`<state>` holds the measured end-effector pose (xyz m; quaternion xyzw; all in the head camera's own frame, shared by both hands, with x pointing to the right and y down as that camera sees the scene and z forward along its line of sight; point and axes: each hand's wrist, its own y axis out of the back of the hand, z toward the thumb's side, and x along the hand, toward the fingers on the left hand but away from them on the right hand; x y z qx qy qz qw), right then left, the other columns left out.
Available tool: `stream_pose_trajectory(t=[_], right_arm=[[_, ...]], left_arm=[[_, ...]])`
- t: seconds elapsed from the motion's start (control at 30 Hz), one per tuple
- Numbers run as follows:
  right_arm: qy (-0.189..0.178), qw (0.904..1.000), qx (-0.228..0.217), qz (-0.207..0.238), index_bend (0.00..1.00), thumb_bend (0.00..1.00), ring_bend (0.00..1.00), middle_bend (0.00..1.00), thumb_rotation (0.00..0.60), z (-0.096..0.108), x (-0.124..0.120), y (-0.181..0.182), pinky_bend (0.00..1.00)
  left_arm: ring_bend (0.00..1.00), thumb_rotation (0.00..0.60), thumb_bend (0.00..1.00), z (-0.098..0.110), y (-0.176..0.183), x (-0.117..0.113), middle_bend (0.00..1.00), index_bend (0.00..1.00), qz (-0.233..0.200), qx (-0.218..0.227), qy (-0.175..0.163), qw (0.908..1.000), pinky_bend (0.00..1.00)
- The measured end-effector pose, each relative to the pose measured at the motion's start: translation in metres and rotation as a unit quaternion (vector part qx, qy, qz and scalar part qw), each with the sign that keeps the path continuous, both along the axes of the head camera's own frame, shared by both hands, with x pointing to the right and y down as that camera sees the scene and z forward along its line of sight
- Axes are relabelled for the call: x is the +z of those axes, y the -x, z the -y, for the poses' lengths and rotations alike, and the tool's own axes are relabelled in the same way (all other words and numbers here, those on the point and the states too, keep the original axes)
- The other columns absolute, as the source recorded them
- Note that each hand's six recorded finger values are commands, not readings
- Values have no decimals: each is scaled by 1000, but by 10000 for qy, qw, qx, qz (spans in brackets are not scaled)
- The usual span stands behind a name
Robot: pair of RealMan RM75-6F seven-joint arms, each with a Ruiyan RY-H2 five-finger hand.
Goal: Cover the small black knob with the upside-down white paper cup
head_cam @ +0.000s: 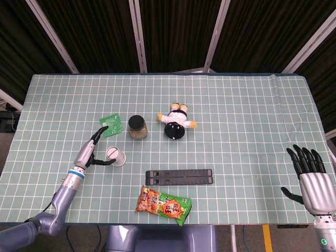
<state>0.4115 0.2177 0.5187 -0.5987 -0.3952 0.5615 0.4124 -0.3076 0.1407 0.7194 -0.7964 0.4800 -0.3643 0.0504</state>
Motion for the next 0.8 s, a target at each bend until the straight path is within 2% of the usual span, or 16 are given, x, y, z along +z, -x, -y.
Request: stream_pose_trajectory(t=[0.2, 0.3, 0.4, 0.57, 0.67, 0.8], right_arm=[[-17, 9999, -89, 77, 0, 0, 0, 0, 600, -1, -2, 5, 0], [-45, 9998, -140, 124, 0, 0, 0, 0, 600, -1, -5, 9, 0], [-68, 9996, -188, 192, 0, 0, 0, 0, 600, -3, -8, 12, 0], [-88, 9993, -261, 246, 0, 0, 0, 0, 600, -5, -11, 15, 0], [-87, 9993, -280, 246, 0, 0, 0, 0, 600, -6, -12, 15, 0], [-119, 9993, -269, 216, 0, 0, 0, 0, 600, -6, -13, 13, 0]], left_arm=[[0, 600, 168, 10, 18, -44, 0, 0, 339, 153, -751, 9965, 0], [0, 600, 167, 9, 31, -71, 0, 0, 736, 292, -1149, 9902, 0], [0, 600, 166, 1, 47, -95, 0, 0, 1285, 432, -1449, 9801, 0], [0, 600, 168, -24, 78, -138, 0, 0, 2324, 548, -1802, 9542, 0], [0, 600, 166, -44, 97, -160, 0, 0, 2933, 524, -1879, 9359, 0], [0, 600, 166, -64, 111, -173, 0, 0, 3403, 517, -1766, 9221, 0]])
